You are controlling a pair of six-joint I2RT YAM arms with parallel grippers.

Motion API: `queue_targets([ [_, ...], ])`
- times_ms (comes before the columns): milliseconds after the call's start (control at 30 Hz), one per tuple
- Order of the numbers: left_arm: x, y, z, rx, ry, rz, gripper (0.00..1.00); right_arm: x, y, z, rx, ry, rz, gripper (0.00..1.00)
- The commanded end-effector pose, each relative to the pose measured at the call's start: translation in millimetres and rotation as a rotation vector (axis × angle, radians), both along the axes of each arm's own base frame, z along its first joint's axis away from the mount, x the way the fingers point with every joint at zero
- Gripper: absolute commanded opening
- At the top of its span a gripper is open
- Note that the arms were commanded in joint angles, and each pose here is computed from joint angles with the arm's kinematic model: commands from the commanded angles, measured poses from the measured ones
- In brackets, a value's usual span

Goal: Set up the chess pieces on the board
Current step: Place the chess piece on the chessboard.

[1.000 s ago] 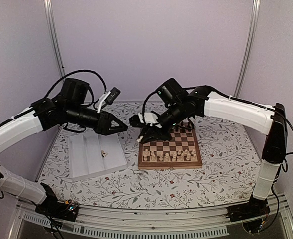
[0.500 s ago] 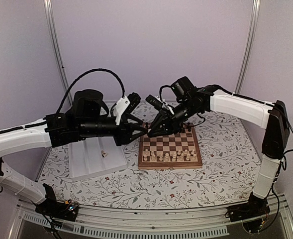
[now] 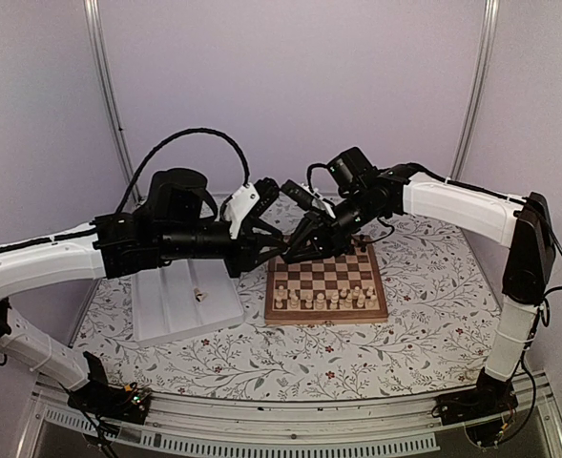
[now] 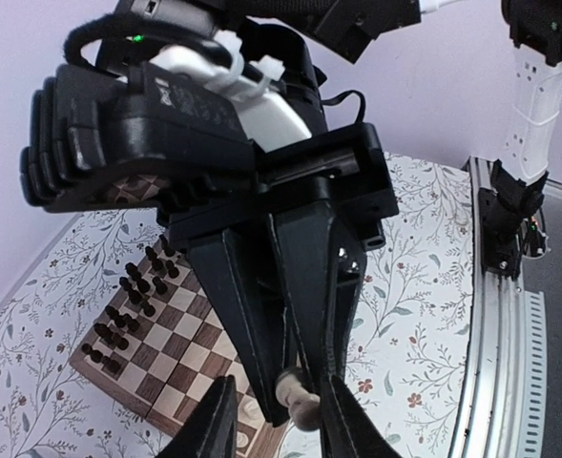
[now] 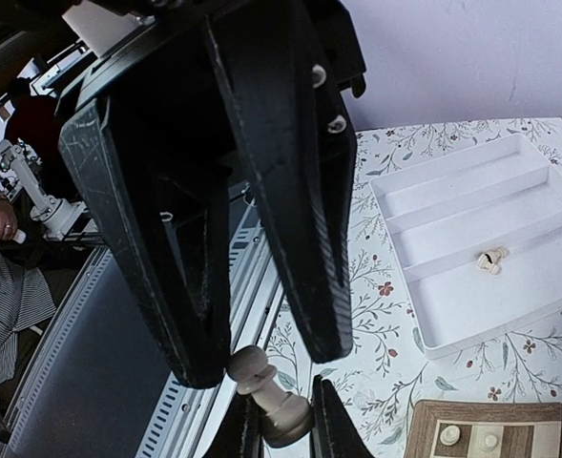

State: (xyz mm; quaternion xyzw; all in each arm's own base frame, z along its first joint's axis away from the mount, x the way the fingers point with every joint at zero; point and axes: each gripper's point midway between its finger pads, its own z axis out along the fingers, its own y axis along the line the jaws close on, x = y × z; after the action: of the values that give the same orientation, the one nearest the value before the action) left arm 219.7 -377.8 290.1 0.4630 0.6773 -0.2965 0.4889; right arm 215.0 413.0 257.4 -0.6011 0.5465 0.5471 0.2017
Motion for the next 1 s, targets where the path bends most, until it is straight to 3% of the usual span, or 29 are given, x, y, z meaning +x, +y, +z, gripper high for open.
queue_targets([
  [0, -8, -8, -2, 0.017, 0.011, -0.046, 0.33, -7, -3, 19, 0.044, -0.012, 0.015, 0.09],
  [233, -13, -10, -10, 0.032, 0.047, -0.070, 0.32, -7, -3, 19, 0.044, -0.006, 0.016, 0.09],
  [567, -5, -12, -12, 0.050, 0.056, -0.042, 0.12, -6, -4, 15, 0.033, -0.019, 0.007, 0.11],
  [800, 12, -19, -16, 0.095, 0.094, -0.013, 0.08, 15, -25, -21, -0.120, -0.244, -0.144, 0.40],
  [967, 37, -19, -47, 0.181, 0.186, 0.037, 0.07, 44, -86, -57, -0.242, -0.255, -0.299, 0.45],
])
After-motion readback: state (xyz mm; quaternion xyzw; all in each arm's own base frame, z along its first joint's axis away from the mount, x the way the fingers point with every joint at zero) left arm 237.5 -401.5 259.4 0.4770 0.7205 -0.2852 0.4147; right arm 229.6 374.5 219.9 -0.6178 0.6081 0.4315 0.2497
